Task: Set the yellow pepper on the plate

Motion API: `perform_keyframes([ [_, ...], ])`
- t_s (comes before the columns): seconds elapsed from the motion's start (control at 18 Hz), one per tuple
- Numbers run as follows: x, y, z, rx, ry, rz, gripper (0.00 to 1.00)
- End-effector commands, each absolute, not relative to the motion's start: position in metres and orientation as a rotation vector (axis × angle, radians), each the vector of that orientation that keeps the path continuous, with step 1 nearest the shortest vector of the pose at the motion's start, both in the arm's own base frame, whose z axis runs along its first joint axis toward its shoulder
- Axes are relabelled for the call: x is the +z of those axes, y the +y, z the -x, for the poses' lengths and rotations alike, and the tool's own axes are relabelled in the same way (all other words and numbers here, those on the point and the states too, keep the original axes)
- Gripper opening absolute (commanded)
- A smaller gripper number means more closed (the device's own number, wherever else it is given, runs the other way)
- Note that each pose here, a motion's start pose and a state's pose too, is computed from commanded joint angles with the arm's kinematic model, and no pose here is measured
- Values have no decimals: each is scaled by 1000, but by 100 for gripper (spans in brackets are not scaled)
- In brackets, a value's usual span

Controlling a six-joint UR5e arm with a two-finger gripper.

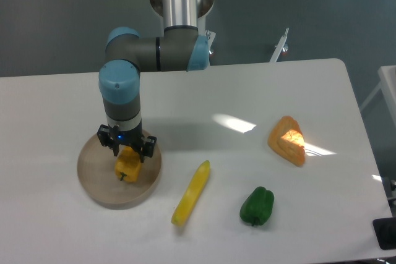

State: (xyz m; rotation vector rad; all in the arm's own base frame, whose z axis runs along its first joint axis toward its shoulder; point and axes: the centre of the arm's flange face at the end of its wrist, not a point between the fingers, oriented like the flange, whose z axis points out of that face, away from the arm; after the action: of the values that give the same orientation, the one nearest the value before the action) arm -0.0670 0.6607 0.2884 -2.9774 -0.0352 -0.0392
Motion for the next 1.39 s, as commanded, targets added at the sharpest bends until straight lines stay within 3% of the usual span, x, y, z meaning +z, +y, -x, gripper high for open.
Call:
perform_keyframes([
  [0.28, 321, 658, 75, -1, -26, 2927, 100],
  [0.61, 380, 650, 124, 85, -37, 2834, 100],
  [0.83, 405, 627, 195, 267, 99, 2834, 100],
  [1.17, 426, 589, 310, 417, 312, 2835, 100],
  [1.39, 428, 571, 354, 464, 403, 2842, 100],
])
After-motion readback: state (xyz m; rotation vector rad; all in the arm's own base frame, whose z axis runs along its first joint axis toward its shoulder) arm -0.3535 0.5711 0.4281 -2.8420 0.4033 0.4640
